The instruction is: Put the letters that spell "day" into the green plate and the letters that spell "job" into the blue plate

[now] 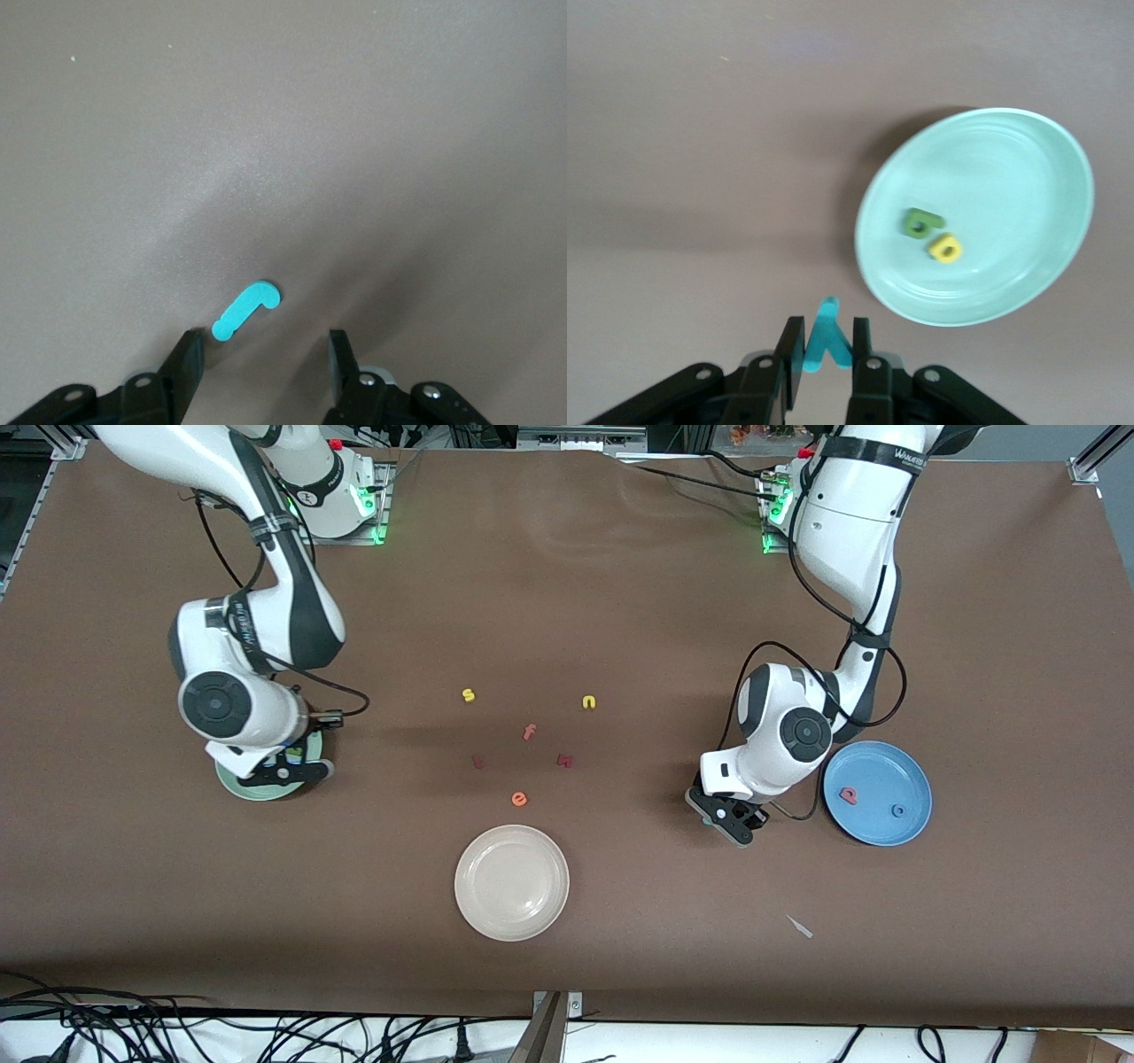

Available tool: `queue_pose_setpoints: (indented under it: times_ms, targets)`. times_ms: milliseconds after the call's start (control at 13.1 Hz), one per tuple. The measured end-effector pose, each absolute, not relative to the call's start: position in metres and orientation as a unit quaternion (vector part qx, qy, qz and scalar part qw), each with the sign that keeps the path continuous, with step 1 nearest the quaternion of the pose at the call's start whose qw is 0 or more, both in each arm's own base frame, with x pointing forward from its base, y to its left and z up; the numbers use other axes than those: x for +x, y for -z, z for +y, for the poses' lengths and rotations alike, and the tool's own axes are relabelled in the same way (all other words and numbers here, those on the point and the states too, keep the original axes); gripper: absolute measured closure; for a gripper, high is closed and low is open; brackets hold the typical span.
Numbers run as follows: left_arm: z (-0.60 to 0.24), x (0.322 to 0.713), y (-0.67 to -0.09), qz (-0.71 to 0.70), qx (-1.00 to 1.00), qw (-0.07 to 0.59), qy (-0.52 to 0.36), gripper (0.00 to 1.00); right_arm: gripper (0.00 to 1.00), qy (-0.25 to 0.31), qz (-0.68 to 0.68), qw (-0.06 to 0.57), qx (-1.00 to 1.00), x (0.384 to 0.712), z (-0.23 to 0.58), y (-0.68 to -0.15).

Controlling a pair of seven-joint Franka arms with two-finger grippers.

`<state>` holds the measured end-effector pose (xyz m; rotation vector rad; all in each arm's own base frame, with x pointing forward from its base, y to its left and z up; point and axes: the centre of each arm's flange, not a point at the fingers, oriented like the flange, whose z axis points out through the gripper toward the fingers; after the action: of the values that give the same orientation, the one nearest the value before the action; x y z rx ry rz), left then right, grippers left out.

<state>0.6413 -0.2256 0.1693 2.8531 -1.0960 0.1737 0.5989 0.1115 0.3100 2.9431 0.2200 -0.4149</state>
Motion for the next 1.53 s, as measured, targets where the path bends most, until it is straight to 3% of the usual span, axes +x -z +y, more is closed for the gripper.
queue_pose_setpoints:
  times_ms: [536, 765, 995, 1301, 1531]
  targets:
    - [-0.216, 0.648, -0.169, -0.366, 0.928, 0.029, -0.066, 0.36, 0.74, 0.039, 0.156, 0.066, 0.985, 0.561, 0.015, -0.263]
    - [-0.215, 0.649, -0.169, -0.366, 0.928, 0.029, -0.067, 0.36, 0.74, 0.034, 0.163, 0.068, 0.984, 0.551, 0.010, -0.240]
    - [-0.218, 0.652, -0.171, -0.367, 0.927, 0.028, -0.073, 0.36, 0.46, 0.046, 0.162, 0.068, 0.983, 0.560, 0.012, -0.251]
    - [-0.229, 0.657, -0.174, -0.374, 0.923, 0.027, -0.080, 0.37, 0.01, 0.106, 0.136, 0.027, 0.985, 0.589, 0.041, -0.317]
    - [-0.230, 0.655, -0.169, -0.375, 0.923, 0.027, -0.077, 0.36, 0.00, 0.134, 0.104, 0.031, 0.985, 0.589, 0.078, -0.340]
